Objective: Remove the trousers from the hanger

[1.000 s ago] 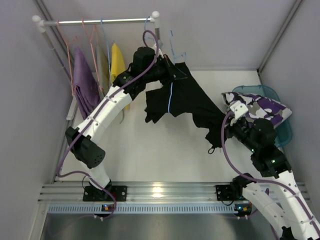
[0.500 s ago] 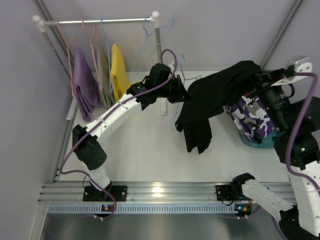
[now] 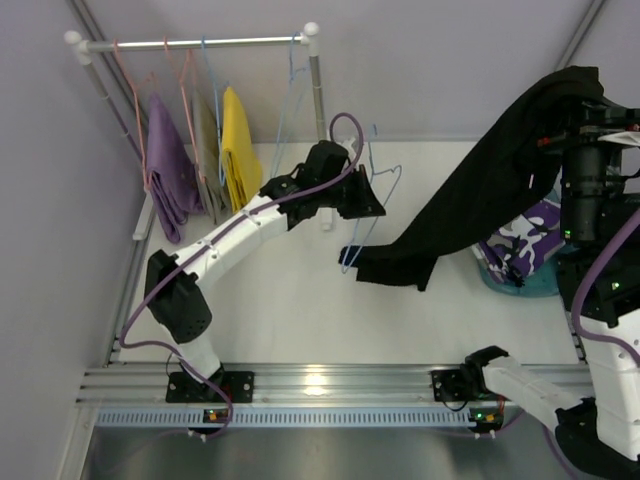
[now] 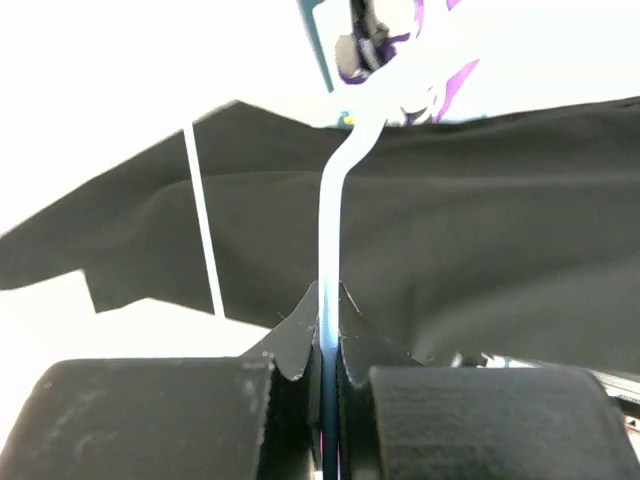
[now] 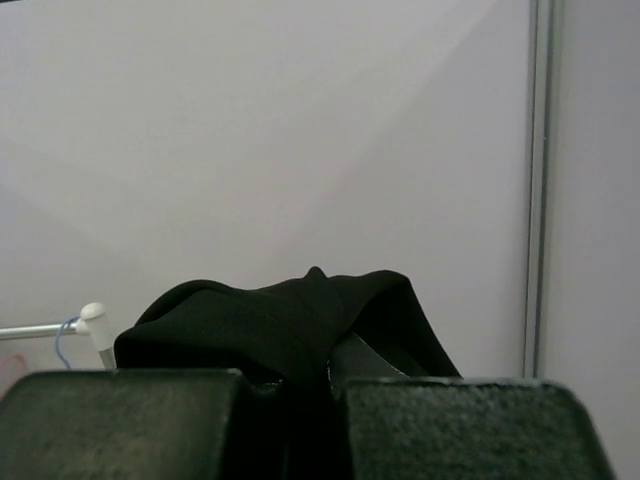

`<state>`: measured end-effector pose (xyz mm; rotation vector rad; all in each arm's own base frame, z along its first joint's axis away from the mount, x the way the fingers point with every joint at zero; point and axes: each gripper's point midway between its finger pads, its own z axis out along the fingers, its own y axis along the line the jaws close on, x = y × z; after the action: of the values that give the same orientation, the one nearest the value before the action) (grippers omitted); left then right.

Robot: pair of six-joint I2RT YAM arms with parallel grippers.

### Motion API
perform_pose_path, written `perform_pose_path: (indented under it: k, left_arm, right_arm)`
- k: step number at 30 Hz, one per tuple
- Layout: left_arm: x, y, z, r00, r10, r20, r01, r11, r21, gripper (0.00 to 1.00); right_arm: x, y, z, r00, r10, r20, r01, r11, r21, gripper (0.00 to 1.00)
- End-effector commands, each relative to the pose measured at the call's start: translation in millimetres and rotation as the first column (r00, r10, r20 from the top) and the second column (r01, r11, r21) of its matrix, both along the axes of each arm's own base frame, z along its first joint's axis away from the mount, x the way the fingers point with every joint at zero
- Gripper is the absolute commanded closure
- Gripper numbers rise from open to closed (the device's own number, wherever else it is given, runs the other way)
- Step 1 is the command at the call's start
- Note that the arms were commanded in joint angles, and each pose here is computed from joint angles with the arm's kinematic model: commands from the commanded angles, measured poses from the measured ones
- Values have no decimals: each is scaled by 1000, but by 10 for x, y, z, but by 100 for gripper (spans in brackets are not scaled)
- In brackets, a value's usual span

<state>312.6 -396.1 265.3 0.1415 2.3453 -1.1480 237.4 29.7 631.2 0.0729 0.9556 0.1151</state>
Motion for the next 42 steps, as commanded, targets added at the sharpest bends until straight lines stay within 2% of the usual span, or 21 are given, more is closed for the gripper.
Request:
perform_pose_path:
  k: [1,4,7,12,13,15,16,17,18,19,20,21,22,23,25,27,30,34,39,40,42]
  left_arm:
    - [-26,33,749,984,10,179,15,990,-139,100]
    - [-2,70,893,976,32,217,1,988,-151,100]
    - [-6,107,783,978,31,204,-8,993,-114,100]
    - [-30,164,645,980,30,197,-14,997,-79,100]
    - [-27,172,648,979,33,199,-18,997,-77,100]
    - [-20,182,680,977,37,211,-21,997,-80,100]
    - [-16,186,703,975,41,218,-23,996,-84,100]
    - [-19,191,717,974,42,220,-24,996,-85,100]
    - [-19,195,723,974,43,223,-25,996,-85,100]
    - [-24,198,723,973,41,225,-22,996,-84,100]
    - [-24,213,728,972,44,229,-26,996,-81,100]
    - [-20,222,709,972,43,232,-26,997,-76,100]
    - [-23,234,701,971,43,234,-27,997,-71,100]
    - [-23,246,713,970,46,239,-30,997,-70,100]
    - [-25,262,696,968,46,245,-31,997,-64,100]
    - [-23,271,690,967,48,250,-33,998,-60,100]
    - [-22,270,660,969,47,241,-35,998,-55,100]
    - [-19,262,630,972,47,231,-36,998,-52,100]
    - [-1,233,615,974,44,221,-34,998,-50,100]
    - [3,232,618,974,45,223,-35,998,-49,100]
    - [15,222,611,974,44,222,-35,998,-47,100]
  right_arm:
    - [-158,-207,304,985,-105,135,103,994,24,100]
    - [-119,-297,320,973,-180,145,181,983,5,100]
    - [-181,-543,545,925,-323,199,323,946,34,100]
    - [-289,-828,1028,822,-476,311,482,874,65,100]
    - [-407,-933,1174,786,-514,343,519,850,85,100]
    - [-201,-976,1245,767,-538,351,553,830,63,100]
    - [-318,-1087,1383,725,-572,384,588,804,88,100]
    - [-105,-1121,1392,722,-578,382,600,797,72,100]
    - [-99,-1213,1439,699,-597,394,622,779,79,100]
    - [-268,-1343,1581,646,-628,434,655,748,107,100]
    - [-63,-1396,1581,657,-616,435,645,758,98,100]
    - [-50,-1444,1621,646,-618,448,650,753,101,100]
    - [-205,-1510,1741,611,-624,486,658,743,126,100]
    - [-77,-1566,1745,612,-617,495,659,744,113,100]
    - [-259,-1596,1898,569,-599,563,655,745,131,100]
    - [-221,-1611,1950,555,-577,599,656,747,112,100]
    - [-414,-1538,2067,478,-558,679,685,720,109,100]
    - [-592,-1537,2113,379,-571,728,754,646,115,100]
    - [-470,-1703,2029,388,-593,706,790,609,78,100]
    - [-272,-1804,1912,427,-601,676,789,612,47,100]
    - [-228,-1728,1854,461,-569,681,779,627,-3,100]
